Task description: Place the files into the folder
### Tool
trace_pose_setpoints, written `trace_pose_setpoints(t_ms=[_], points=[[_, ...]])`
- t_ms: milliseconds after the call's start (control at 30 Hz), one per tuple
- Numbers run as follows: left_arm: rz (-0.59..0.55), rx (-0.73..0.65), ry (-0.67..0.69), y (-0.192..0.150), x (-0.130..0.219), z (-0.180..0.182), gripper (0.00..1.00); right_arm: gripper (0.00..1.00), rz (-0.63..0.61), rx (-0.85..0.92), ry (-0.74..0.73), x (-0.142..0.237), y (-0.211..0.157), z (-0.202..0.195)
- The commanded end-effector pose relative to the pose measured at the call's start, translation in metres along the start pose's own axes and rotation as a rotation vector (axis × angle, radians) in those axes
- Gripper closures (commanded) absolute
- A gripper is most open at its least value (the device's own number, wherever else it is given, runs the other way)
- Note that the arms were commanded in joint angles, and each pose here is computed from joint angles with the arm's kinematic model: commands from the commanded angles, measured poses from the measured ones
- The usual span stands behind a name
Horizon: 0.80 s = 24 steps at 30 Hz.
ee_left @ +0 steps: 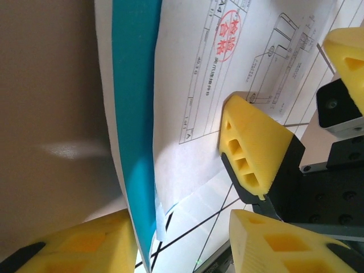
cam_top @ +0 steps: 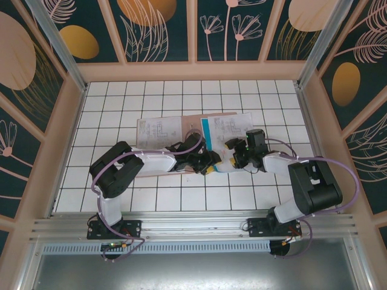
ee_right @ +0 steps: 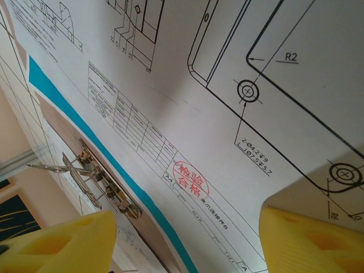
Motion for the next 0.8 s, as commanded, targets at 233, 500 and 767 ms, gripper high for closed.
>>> trace_pose_setpoints(t_ms=[233,500,767], points=[[0.002,-0.007,0.061,0.002,-0.009,0.01,0.56,0.31,0.026,0.004,-0.031,-0.005,-0.007,-0.008],[-0.005,-0.012,0.083,0.004,-0.01,0.017,0.59,0.31,0.06,0.032,-0.041,-0.01,-0.023,-0.006],[-0.014,-0.02,0.103,0.005,-0.01,0.02,0.65,0.31,0.045,0.064,-0.067,-0.009,-0.015,-0.007]])
Point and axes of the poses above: each hand's point on the last joint's axis, 136 mm out from that joint toward the fingers, its own x axis back along the fingers, its own z axis along the line the jaws close on, y = z × x, the point moved 2 cm from there along x, back along the fingers, and after that the axes turned 15 degrees about x, right-handed, at the moved point
